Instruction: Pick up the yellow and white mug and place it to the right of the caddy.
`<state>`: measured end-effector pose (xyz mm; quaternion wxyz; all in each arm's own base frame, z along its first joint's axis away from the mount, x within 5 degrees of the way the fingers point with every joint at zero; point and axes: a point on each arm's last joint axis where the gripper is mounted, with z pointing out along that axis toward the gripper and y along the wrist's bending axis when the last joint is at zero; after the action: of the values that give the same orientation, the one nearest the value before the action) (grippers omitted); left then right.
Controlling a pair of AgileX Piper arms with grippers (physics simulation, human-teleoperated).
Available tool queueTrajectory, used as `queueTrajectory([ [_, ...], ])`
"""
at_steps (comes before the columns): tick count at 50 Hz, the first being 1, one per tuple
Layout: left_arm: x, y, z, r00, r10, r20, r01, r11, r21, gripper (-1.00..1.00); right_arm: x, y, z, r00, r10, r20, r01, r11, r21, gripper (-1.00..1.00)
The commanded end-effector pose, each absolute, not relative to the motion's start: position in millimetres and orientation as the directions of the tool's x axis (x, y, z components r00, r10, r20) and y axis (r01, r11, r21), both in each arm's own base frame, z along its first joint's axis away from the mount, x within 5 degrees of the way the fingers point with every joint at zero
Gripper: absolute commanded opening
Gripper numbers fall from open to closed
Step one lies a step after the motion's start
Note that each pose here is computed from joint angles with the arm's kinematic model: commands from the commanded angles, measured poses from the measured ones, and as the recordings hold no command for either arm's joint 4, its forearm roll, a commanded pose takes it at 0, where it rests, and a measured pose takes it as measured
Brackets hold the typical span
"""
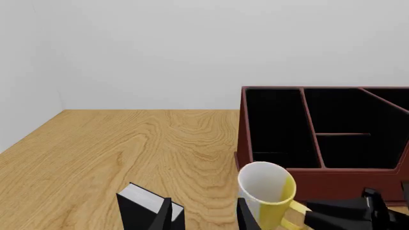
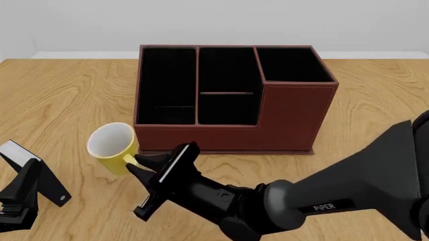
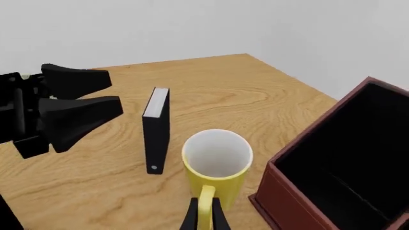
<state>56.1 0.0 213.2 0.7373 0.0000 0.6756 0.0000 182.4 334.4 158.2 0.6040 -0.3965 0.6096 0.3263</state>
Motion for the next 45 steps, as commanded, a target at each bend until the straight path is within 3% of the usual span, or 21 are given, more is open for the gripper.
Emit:
queueTrajectory([
  [1,56.1,0.0,213.2,0.087,0.0,-0.996,0.0,1.0,0.0,1.0,161.6,308.1,197.8,0.103,-0.04,-0.994,-0.88,0.463,-0.11,-1.0],
  [29,56.1,0.0,213.2,0.087,0.0,-0.996,0.0,1.0,0.0,1.0,120.6,238.2,293.6,0.254,0.053,-0.966,-0.858,0.472,-0.2,-1.0],
  [45,56.1,0.0,213.2,0.087,0.0,-0.996,0.0,1.0,0.0,1.0,110.1,197.2,322.5,0.319,0.074,-0.945,-0.82,0.521,-0.236,-1.0],
])
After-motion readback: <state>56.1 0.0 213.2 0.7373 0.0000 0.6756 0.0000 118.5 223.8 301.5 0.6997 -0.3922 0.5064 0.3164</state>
